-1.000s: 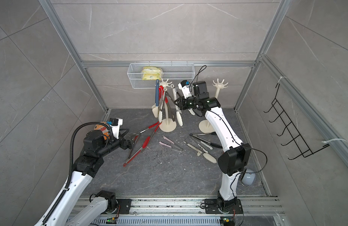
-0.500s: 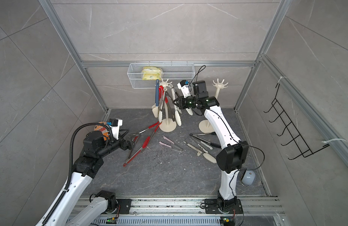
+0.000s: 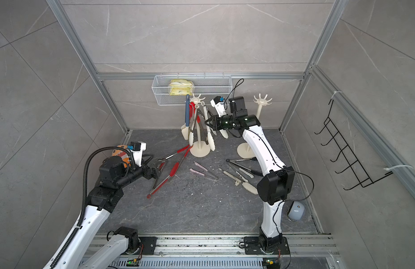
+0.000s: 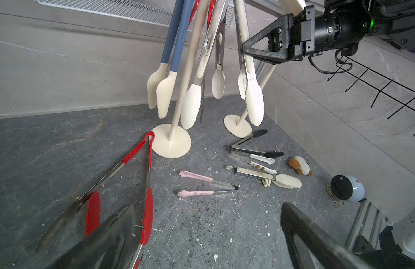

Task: Hang food tongs on kitchen utensil racks
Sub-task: Hang the food tongs on the rack.

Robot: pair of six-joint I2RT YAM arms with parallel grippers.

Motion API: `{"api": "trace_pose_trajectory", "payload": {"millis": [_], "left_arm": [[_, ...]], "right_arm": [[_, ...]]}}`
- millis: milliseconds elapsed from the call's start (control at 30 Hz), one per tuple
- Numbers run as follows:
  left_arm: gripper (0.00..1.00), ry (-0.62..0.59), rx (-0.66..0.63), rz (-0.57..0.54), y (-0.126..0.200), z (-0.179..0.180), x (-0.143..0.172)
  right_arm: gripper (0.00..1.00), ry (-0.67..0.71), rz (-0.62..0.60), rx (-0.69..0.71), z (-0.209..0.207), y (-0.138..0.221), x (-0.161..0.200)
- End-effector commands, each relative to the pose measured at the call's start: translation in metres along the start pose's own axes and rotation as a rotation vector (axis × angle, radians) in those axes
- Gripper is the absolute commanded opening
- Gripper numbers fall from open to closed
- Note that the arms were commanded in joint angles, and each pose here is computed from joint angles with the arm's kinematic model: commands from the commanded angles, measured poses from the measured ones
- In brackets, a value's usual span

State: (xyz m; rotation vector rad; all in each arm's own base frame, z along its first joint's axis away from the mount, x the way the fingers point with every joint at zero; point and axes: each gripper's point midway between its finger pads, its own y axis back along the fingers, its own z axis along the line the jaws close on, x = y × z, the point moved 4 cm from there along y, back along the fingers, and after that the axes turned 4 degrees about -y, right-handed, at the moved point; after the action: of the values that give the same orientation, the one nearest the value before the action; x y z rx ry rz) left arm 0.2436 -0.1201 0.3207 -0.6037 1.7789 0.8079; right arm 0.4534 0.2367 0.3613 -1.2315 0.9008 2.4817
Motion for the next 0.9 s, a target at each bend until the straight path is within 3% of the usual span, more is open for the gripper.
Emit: {"api": "trace_pose_trajectory", "payload": {"millis": [0, 267, 500, 867], "left_arm": [[1.0, 0.001, 0.019, -0.019, 0.003, -0.005, -0.005], [1.0, 0.0, 0.018, -0.019, 0.001, -0.004, -0.006], [1.0, 0.004, 0.02, -0.017, 0.0, -0.003, -0.007], [1.0, 0.007, 0.023, -0.023, -0.002, -0.003, -0.011]], "right_arm": [[0.03, -0.007, 0.011, -0.023, 0.001, -0.002, -0.001], [0.11, -0.01, 0.025, -0.017, -0.002, -0.004, 0.003], [0.38, -0.007, 0.014, 0.016, -0.004, 0.002, 0.001], [0.49, -0.031, 0.008, 0.109, -0.014, 0.023, 0.019]]}}
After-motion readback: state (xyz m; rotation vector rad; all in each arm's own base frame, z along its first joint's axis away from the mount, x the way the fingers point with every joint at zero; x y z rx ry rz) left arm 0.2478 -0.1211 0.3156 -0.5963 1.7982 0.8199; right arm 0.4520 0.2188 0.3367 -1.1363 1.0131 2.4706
